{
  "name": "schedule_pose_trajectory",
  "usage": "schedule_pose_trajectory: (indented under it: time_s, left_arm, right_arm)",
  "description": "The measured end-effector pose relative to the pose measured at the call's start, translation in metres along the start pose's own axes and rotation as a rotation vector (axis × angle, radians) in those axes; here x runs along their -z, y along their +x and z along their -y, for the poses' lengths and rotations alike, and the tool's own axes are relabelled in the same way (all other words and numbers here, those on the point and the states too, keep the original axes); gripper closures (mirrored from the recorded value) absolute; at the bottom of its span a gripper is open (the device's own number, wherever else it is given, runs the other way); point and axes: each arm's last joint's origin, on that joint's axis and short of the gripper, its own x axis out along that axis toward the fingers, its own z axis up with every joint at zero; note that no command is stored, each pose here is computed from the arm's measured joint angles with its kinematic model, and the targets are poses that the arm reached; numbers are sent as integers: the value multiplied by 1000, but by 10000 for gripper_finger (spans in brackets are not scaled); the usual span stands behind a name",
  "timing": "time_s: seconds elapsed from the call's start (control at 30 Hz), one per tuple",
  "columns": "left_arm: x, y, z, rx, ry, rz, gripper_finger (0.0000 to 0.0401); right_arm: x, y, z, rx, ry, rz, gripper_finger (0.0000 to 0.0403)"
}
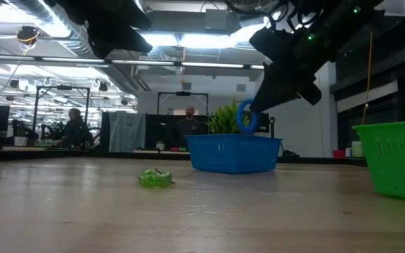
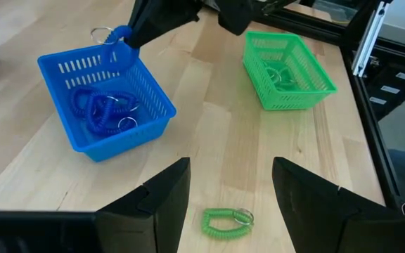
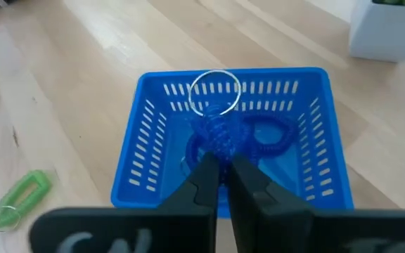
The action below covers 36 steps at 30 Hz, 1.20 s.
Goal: Sort spring keychains
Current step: Put the blue spring keychain into the blue bin, then put the green spring keychain into the green bin
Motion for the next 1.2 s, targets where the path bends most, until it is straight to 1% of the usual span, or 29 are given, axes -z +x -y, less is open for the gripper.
schedule_pose_trajectory:
  time_s: [0.2,0.33,0.77,1.0,1.2]
  left_arm:
    - [0,0,0,-14,0,8,205]
    - [0,0,0,-13,1,8,205]
    - [0,0,0,-14,2,6,205]
    - [0,0,0,-15,1,6,205]
    - [0,0,0,-15,5,6,205]
  right_arm:
    - [1,1,0,-10,9,10,383]
    - [0,1,-1,-33,15,1,364]
    - [-1,1,-1,-26,20,11,282]
    - [-2,2,-1,-30,26,20,227]
    - [-6,1,-2,-29,45,67,181]
